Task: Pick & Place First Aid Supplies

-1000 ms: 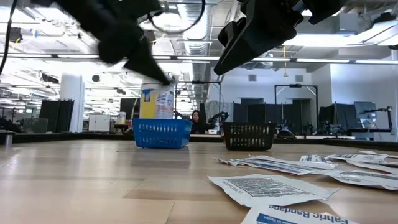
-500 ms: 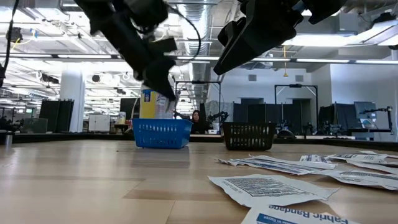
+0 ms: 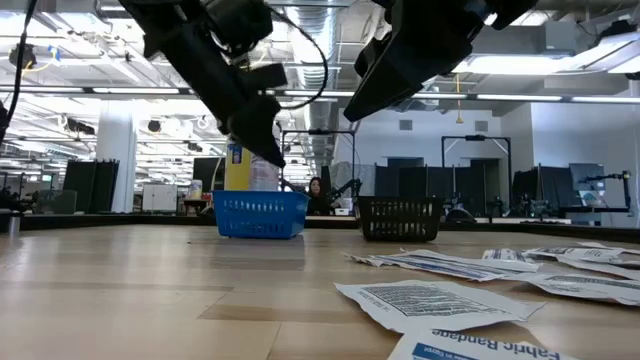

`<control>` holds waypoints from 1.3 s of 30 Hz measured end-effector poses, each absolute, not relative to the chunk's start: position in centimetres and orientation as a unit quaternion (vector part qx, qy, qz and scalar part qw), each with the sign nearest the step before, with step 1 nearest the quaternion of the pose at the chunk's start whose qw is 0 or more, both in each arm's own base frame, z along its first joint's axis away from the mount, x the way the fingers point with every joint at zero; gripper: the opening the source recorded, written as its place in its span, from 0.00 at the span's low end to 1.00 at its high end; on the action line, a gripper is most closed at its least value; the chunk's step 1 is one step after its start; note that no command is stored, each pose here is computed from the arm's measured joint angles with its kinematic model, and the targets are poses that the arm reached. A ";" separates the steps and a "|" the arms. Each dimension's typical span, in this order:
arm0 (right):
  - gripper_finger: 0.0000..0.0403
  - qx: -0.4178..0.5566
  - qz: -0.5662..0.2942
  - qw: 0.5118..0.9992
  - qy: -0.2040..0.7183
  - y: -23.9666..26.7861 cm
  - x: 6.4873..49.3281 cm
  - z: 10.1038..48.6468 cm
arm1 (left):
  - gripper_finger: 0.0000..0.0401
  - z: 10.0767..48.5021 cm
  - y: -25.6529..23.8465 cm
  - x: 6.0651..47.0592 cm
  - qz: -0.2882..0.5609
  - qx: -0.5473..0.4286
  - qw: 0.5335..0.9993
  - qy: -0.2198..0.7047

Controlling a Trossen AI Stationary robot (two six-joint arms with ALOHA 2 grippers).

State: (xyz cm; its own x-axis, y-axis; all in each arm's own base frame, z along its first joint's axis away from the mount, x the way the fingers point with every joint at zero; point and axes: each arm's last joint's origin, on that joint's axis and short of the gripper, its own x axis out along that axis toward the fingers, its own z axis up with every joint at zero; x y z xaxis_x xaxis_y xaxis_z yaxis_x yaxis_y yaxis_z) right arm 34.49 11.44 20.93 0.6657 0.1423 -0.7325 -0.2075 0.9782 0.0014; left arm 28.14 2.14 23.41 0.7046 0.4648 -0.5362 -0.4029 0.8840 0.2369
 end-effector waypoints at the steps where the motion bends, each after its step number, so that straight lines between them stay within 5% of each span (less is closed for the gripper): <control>1: 0.29 -0.040 0.091 0.912 0.397 11.2 34.6 20.9 | 0.35 23.7 1.8 28.1 0.228 0.054 0.926 0.297; 16: 0.29 0.128 -0.134 0.867 0.463 12.5 31.9 19.7 | 0.30 26.3 -3.3 26.7 0.061 0.052 0.965 0.248; 28: 0.29 0.234 -0.308 0.783 0.488 17.0 26.0 18.7 | 0.29 29.3 -2.4 28.4 0.078 0.075 0.992 0.071; 39: 0.29 0.280 -0.408 0.749 0.440 17.6 23.0 17.1 | 0.29 30.2 -1.1 28.6 0.103 0.079 0.991 0.028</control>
